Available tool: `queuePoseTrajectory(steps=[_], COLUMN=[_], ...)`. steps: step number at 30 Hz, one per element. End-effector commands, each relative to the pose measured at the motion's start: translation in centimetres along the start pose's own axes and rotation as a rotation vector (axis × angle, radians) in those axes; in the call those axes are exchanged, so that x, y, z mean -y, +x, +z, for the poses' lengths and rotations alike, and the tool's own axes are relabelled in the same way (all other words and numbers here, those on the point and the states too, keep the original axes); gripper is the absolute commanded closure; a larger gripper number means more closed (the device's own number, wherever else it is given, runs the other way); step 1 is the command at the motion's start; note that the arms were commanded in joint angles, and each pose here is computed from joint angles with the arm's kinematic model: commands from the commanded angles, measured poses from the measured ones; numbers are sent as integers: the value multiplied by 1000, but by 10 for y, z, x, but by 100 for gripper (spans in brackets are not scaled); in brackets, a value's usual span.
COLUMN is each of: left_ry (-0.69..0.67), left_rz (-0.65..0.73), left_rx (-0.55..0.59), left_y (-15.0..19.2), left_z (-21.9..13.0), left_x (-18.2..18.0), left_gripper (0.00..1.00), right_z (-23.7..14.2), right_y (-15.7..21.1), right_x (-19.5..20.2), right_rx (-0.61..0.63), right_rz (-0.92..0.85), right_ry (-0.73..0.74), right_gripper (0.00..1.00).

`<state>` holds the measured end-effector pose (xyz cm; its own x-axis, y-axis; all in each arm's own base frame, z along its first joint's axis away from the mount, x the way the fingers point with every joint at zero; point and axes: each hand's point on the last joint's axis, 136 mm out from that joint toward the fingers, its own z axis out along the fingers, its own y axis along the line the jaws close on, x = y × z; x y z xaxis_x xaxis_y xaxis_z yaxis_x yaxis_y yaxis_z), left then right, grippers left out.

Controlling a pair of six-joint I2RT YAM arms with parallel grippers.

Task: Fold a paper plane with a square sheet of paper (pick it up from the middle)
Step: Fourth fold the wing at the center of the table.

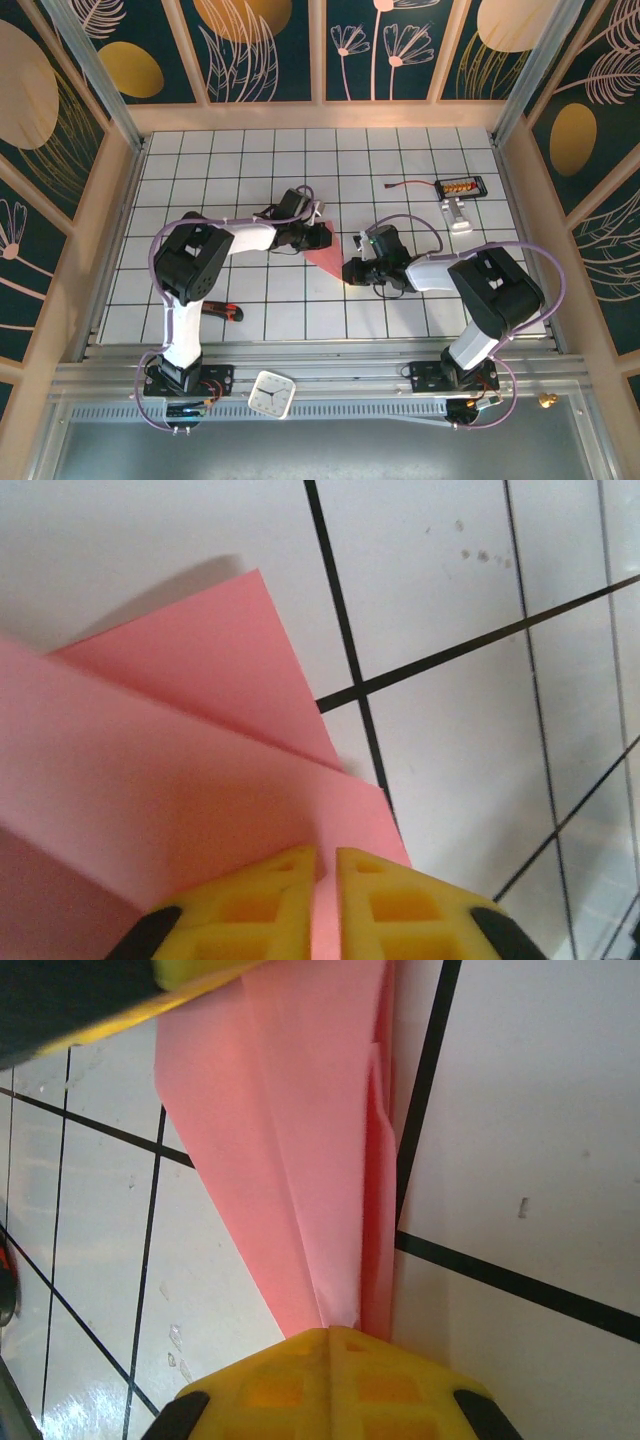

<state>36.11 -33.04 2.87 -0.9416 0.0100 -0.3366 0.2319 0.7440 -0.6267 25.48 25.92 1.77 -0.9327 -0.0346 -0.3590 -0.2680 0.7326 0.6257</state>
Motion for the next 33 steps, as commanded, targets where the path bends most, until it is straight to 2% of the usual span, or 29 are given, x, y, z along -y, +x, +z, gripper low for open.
queuePoseTrajectory(steps=[1, 3, 7, 10, 11, 21, 24, 33], left_ry=[66, 87, 139, 205, 201, 173, 170, -11], left_rz=[-5, -25, -78, -87, -99, -143, -134, -117], left_rx=[58, 48, -23, -50, -75, -146, -136, -128], left_y=[-8, 3, 32, 41, 51, 69, 60, 54], left_z=[-28, -32, -27, -24, -20, 3, 7, 19], left_x=[29, 35, 40, 54, 48, 30, 32, 1], left_gripper=[83, 85, 100, 100, 100, 100, 100, 100], right_z=[3, 2, 2, 2, 2, 3, 4, 2], right_y=[39, 38, 37, 35, 35, 34, 37, 43], right_x=[27, 28, 29, 29, 30, 31, 33, 38], right_rx=[-123, -121, -119, -117, -117, -121, -130, -156], right_rz=[81, 82, 78, 76, 75, 71, 74, 74], right_ry=[94, 100, 112, 114, 115, 127, 131, 156], right_gripper=[100, 100, 100, 100, 100, 100, 100, 100])
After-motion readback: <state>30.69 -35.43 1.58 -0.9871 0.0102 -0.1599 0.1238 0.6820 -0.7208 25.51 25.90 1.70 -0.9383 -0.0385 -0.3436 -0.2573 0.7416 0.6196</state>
